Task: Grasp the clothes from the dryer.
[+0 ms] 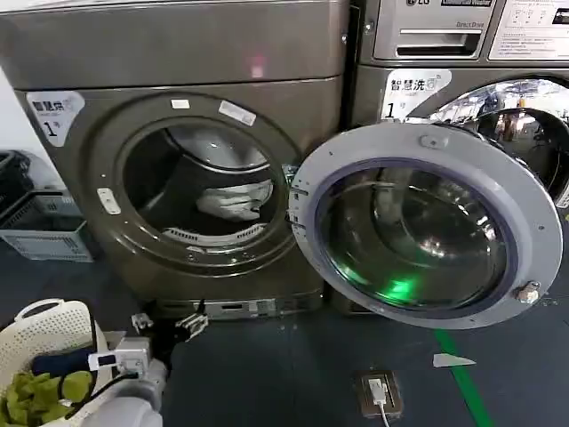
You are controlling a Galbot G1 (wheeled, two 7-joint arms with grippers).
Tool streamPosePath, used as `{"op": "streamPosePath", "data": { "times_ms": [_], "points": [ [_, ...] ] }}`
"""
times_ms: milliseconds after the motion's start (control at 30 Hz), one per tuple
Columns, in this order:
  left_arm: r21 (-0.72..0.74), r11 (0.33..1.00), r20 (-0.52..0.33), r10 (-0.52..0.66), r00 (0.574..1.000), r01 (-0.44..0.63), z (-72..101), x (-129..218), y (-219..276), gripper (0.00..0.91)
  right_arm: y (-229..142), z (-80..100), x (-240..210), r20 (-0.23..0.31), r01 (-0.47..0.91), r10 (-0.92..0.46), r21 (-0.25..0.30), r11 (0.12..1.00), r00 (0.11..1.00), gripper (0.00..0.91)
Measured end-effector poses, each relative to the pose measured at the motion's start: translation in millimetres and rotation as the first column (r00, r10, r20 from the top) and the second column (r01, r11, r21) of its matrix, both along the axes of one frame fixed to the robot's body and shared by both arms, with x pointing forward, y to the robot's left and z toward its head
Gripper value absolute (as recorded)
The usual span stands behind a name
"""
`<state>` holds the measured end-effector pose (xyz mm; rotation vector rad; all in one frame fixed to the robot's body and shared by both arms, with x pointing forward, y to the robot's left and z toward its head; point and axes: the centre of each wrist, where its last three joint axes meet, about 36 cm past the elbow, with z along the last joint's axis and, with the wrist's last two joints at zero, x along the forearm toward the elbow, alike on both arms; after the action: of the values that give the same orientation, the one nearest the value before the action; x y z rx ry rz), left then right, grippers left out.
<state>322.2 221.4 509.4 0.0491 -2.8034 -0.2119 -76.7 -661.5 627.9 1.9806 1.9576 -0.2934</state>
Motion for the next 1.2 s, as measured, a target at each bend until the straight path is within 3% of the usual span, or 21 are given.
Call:
{"op": "streamPosePath", "data": {
  "times_ms": [333,1200],
  "points": [
    [-0.010,1.000,0.009,0.003,1.000,-0.003,2.4,0,1,0.907,1,0.3,0,0.033,0.007,-0.006,-0.015,1.000,0.999,0.907],
    [-0.025,1.000,0.001,0.002,1.000,-0.002,1.2,-3,1,0.907,2,1.7,-15,0.055,0.052,-0.051,-0.025,0.998,0.997,0.907]
  ]
}}
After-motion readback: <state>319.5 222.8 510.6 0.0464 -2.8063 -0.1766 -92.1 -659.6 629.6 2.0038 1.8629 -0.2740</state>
